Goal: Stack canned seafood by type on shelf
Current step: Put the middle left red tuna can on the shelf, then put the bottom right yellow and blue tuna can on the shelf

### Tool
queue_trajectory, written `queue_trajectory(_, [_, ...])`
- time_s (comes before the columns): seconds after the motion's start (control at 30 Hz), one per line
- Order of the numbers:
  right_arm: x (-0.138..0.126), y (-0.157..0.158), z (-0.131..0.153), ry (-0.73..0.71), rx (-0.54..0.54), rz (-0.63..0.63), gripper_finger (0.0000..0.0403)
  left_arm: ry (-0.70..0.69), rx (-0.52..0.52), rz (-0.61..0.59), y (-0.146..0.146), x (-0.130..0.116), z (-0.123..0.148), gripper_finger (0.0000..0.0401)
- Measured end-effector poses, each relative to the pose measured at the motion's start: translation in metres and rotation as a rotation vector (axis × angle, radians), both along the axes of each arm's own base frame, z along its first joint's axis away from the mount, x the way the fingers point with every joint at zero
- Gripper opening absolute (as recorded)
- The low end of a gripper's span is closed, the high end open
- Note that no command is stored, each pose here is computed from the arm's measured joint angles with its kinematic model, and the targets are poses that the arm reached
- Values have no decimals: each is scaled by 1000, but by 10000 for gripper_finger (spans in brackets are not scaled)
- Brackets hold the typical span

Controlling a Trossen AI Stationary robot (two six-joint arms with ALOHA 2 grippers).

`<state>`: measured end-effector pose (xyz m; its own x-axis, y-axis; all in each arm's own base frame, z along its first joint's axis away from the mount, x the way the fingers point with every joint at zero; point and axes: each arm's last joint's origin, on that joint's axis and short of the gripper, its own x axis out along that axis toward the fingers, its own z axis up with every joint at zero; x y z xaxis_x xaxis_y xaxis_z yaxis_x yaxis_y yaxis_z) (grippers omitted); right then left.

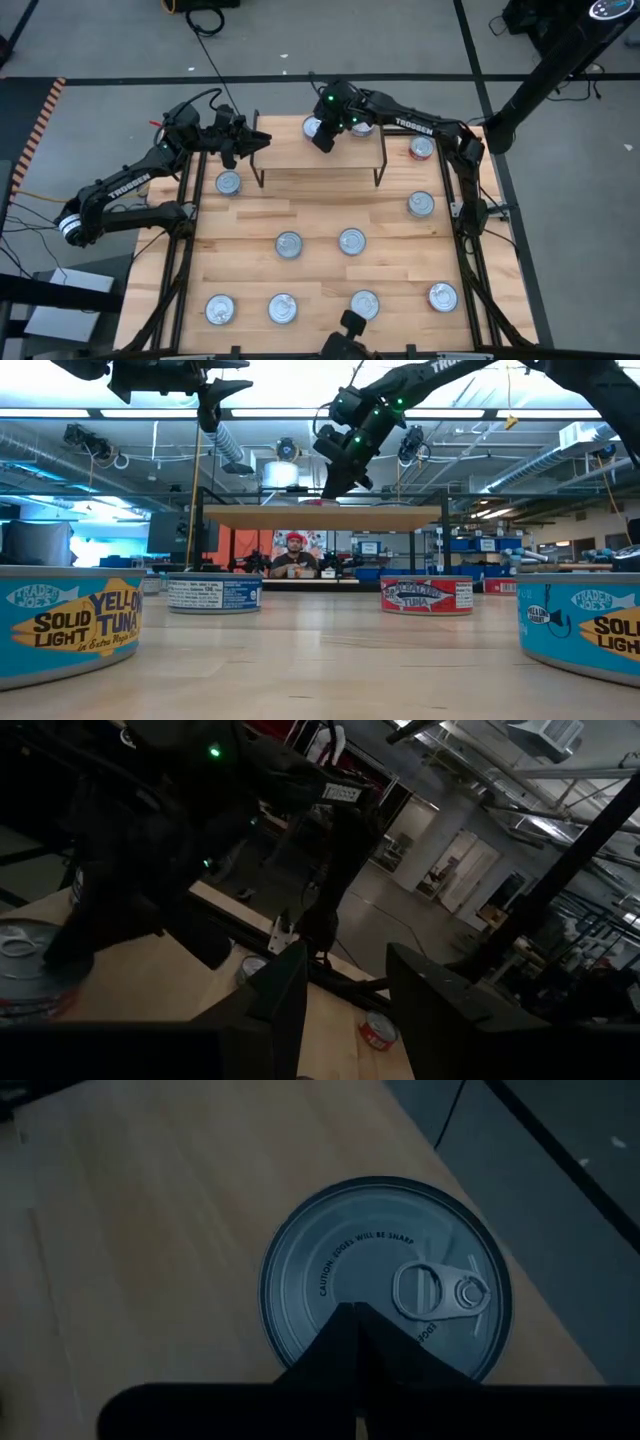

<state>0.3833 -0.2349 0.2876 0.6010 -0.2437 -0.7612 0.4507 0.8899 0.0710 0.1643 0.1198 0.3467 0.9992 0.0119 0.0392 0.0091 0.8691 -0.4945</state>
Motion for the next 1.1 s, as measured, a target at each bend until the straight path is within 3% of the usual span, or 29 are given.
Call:
queue_trajectory(0.7, [3, -14, -4, -95, 28, 33, 8, 42, -36, 9, 0, 0, -5, 142])
queue_trajectory(0.9, [-11, 2, 36, -165, -11, 40, 8, 42, -36, 8, 0, 0, -5, 142])
queue_trajectory(1.1, [-19, 44, 73, -202, -17, 109, 5, 43, 9, 9, 0, 0, -5, 142])
